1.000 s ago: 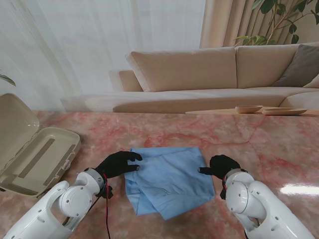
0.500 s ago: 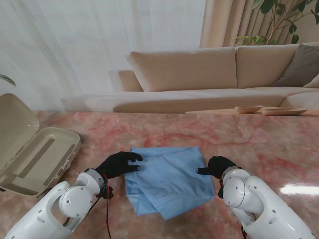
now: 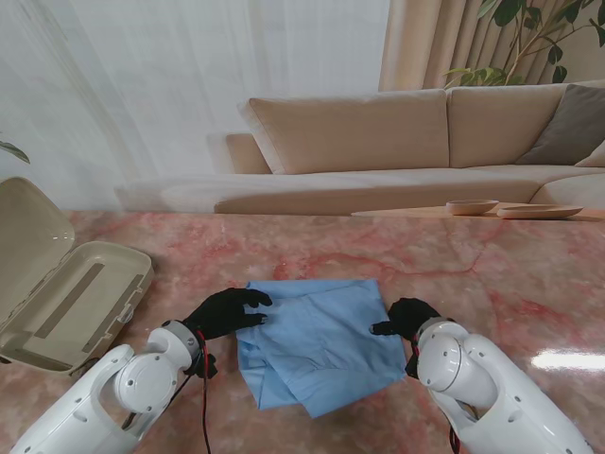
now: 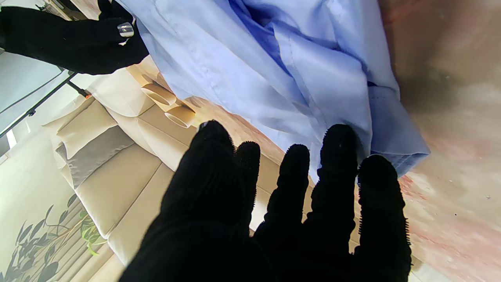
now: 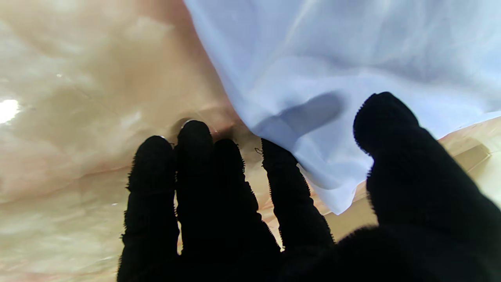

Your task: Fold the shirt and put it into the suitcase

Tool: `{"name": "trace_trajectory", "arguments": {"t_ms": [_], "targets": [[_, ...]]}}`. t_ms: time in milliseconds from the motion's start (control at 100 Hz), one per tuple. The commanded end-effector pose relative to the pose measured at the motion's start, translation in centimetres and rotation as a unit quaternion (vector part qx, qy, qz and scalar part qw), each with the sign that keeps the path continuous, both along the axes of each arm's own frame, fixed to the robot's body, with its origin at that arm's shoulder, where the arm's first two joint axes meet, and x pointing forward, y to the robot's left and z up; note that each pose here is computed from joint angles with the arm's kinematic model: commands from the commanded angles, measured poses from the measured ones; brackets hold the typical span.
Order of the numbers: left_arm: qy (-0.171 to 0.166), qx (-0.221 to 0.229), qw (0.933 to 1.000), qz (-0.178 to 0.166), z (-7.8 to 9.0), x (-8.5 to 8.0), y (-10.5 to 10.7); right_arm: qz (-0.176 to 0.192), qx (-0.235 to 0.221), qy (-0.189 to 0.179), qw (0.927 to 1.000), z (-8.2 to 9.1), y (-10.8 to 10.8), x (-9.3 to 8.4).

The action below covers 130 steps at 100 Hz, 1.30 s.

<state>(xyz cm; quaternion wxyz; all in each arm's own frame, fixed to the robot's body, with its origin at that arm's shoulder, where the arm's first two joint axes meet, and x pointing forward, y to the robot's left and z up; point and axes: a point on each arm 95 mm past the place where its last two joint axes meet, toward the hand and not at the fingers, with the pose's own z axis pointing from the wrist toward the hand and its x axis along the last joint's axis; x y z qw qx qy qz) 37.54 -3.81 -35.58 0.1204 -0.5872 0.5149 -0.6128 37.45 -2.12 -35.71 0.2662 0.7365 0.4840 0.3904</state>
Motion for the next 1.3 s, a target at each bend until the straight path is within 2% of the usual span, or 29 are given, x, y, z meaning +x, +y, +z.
{"name": "trace_trajectory", "arguments": {"t_ms": [0,570,830,1090,1290], "targets": [[0.006,-0.001,1.0000,0.001,-0.5,-0.2,-0.1,-0.001,0.005,0.026,0.9996,-1.4,0.5,-0.8],[0.001,-0.006,0.9999,0.008,-0.4,-0.4,-0.2,-0.019,0.018,0.035,0.9991,-1.8,1.3,-0.2],[-0.010,-0.006,0.9998,0.018,0.1,-1.1,0.2,-0.019,0.045,0.029,0.9984,-2.0,1.3,-0.2],[0.008,0.006,0.9999,-0.002,-0.5,-2.3,0.6,-0.027,0.064,0.012,0.9975,-1.8,1.4,-0.3],[0.022,0.015,0.9996,-0.005,-1.0,-2.7,1.0,-0.029,0.077,-0.001,0.9966,-1.6,1.6,-0.4]]}}
